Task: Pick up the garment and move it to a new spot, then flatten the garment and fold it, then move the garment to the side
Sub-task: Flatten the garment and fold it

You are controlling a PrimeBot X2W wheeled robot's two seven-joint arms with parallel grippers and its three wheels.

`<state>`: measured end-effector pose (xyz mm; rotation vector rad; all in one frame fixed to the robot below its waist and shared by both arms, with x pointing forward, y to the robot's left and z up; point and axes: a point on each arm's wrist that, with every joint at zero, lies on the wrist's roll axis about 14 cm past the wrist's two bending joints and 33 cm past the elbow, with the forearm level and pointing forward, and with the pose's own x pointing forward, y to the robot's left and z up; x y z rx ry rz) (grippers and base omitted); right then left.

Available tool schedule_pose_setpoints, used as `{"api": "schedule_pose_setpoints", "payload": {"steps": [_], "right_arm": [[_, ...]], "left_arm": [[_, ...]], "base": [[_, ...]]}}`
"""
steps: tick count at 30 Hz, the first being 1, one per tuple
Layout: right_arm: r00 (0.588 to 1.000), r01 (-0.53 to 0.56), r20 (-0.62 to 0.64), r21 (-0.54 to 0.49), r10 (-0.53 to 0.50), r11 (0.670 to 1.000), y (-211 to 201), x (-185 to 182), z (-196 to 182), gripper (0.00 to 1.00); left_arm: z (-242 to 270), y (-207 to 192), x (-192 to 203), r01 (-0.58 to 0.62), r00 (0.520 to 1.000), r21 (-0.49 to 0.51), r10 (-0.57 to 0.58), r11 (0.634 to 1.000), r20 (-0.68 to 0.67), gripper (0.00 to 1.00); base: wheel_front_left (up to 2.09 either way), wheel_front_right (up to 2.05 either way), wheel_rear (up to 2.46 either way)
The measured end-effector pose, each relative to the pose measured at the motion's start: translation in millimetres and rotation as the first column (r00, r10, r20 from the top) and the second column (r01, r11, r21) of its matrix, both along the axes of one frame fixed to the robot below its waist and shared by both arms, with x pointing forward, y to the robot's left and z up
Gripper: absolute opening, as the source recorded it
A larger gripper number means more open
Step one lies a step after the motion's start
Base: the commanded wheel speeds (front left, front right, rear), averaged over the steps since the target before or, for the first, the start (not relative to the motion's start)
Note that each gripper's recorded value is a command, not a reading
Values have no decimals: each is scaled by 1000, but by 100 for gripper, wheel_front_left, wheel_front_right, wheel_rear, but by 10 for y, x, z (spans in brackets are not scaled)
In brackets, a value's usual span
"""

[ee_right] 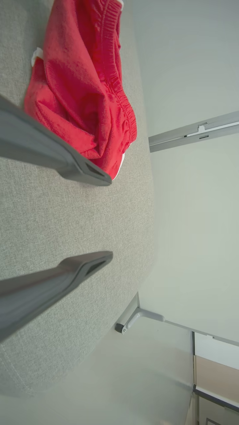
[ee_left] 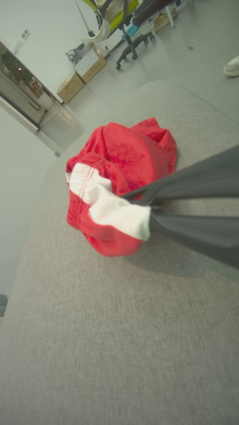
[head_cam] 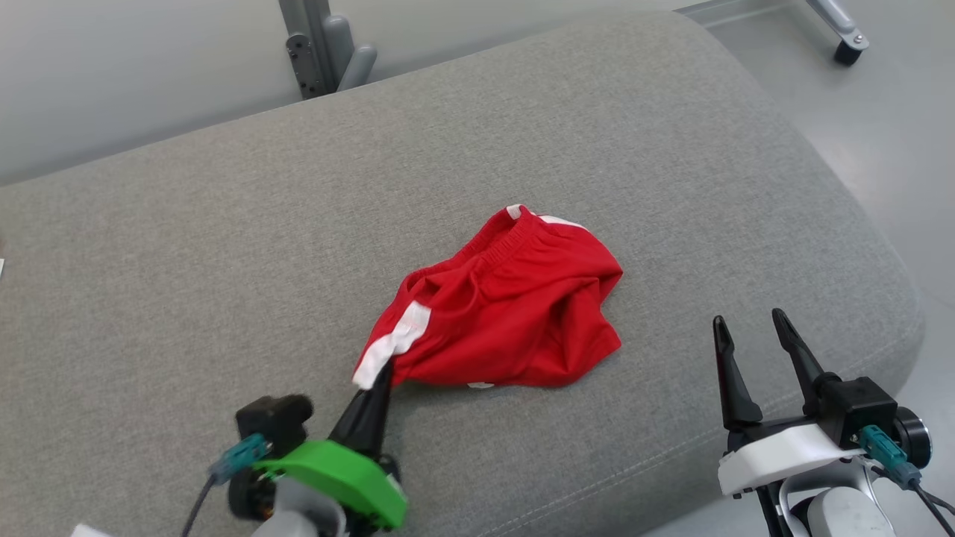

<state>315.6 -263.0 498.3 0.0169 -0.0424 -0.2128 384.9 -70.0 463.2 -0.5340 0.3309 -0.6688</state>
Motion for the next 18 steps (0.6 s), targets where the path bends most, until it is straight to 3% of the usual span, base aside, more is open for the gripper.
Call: {"api": "schedule_pose_setpoints", "payload": {"steps": [4,13,14,16,17,18], "right_arm": [[1000,-24,-5,1,24,1000,61,71,-21,100],[995,-96,-15,1,96,995,263,255,-67,100],[995,-102,-18,1,102,995,280,267,-75,100],[994,-112,-18,2,112,994,311,283,-78,100],[993,-114,-17,3,114,993,320,283,-77,100],[993,-114,-17,3,114,994,319,277,-74,100]], "left_arm": [[-418,548,-45,-55,996,105,62,993,-67,0],[-688,1593,221,-250,961,245,271,937,-56,0],[-691,1674,253,-263,958,267,283,927,-39,17],[-705,1803,295,-286,952,288,306,914,-26,67],[-753,1830,277,-298,945,285,324,911,-49,100],[-815,1837,237,-299,940,288,333,910,-77,100]], "base": [[0,0,0],[0,0,0],[0,0,0],[0,0,0],[0,0,0],[0,0,0]]}}
